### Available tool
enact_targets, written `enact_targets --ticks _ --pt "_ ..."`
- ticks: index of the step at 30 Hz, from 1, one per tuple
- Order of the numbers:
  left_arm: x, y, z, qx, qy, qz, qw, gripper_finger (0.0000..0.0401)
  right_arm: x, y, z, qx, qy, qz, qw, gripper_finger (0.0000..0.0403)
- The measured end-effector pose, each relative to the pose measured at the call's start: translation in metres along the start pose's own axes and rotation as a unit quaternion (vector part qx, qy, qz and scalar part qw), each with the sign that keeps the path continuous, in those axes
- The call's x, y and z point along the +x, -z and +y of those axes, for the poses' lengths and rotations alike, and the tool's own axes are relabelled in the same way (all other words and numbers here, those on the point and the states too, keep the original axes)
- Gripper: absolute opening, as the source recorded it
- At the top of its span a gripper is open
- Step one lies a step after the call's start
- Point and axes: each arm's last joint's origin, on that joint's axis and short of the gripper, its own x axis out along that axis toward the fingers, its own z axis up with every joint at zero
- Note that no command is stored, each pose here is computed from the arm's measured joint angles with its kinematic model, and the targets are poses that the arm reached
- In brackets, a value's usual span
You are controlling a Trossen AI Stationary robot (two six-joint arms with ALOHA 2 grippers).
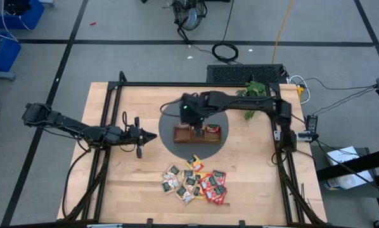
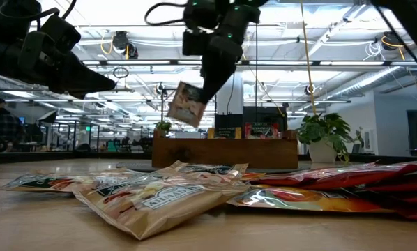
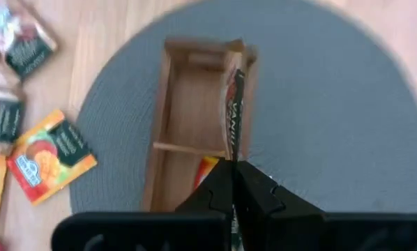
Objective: Pick & Place Tea
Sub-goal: Put the brown tea bag into the left section of the wooden organizer
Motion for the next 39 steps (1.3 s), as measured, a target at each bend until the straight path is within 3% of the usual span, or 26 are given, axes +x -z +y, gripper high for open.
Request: enact_targets --ticks 8,27,39 --pt "0.0 0.002 0.0 0.0 -0.001 0.008 1.0 0.0031 0.025 -0.019 0.004 -0.012 -0.008 0.041 0.999 0.0" --pt "0.0 0.002 0.0 -0.007 -0.001 0.011 1.0 0.0031 0.036 -0.006 0.004 -0.006 -0.002 0.118 0.993 0.0" --pt "0.0 0.002 0.0 -0.013 -0.001 0.011 1.0 0.0031 0.041 -0.011 0.005 -0.027 0.001 0.097 0.995 0.0"
